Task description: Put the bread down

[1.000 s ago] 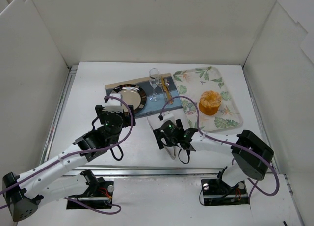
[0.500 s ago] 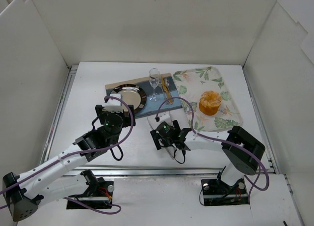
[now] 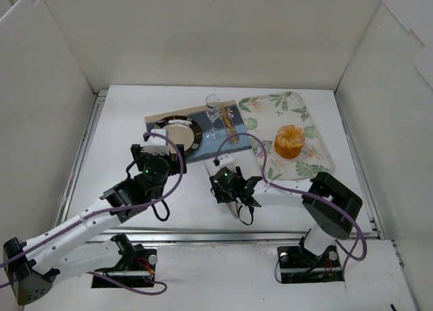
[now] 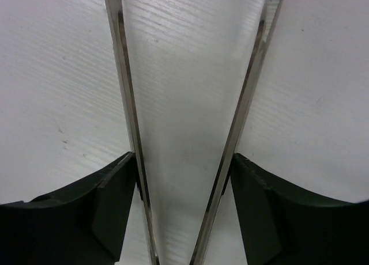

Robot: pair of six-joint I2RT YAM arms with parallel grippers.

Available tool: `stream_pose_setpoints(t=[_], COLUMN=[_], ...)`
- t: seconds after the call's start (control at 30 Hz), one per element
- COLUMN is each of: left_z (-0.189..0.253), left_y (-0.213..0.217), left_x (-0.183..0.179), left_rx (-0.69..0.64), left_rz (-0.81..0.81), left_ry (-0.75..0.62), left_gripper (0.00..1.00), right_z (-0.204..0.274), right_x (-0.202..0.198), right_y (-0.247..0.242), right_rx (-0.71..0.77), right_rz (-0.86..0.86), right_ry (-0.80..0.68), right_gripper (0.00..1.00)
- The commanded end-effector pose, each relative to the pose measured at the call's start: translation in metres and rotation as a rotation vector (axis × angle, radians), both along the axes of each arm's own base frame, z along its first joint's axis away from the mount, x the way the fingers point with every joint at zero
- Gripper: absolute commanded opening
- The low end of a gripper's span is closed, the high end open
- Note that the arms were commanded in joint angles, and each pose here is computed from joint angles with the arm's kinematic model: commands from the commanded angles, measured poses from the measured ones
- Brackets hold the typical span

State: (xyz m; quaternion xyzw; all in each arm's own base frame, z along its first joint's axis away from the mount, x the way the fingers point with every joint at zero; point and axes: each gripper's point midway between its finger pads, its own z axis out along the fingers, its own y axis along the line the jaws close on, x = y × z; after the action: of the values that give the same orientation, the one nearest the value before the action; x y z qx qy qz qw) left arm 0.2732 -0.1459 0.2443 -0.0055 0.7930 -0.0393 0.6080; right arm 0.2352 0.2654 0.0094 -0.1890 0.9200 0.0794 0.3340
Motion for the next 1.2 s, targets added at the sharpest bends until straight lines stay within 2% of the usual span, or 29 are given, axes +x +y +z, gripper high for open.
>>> stream_pose_setpoints(t=[0.0,0.07,0.37,0.6,0.8,1.17], left_z=[0.021,0.022,0.024,0.025,0.024,0.026], left_y=[-0.001,0.000,-0.001,-0.002,-0.004,-0.005], left_x=[0.003,0.002,0.001,-0.001,0.000,-0.003], left_rx=[-0.063,-0.064,-0.080,-0.094,-0.092,-0.109], left_rz=[0.013,0.016,0.006,-0.004,-0.013,-0.030], left_ry=[-0.050,-0.052,-0.056,-0.060,-0.054,-0.059], left_gripper=[1.00,1.00,1.00,1.00,1.00,1.00], right_z=[0.021,0.041,0.123,0.198,0.218,0.213], right_x=[0.004,0.003,-0.005,0.013,0.027,0.048], right_y=[-0.007,-0.012,-0.060,-0.094,-0.154,-0.181], right_rx=[-0.006,0.011,0.000,0.057,-0.020,-0.031], right_rz=[-0.044,-0.059,-0.160,-0.259,-0.411,-0.387], right_ry=[-0.039,-0.058,-0.129,-0.207,-0.195,-0.102], right_gripper=[0.57,0.54,0.56,0.56,0.56,0.56])
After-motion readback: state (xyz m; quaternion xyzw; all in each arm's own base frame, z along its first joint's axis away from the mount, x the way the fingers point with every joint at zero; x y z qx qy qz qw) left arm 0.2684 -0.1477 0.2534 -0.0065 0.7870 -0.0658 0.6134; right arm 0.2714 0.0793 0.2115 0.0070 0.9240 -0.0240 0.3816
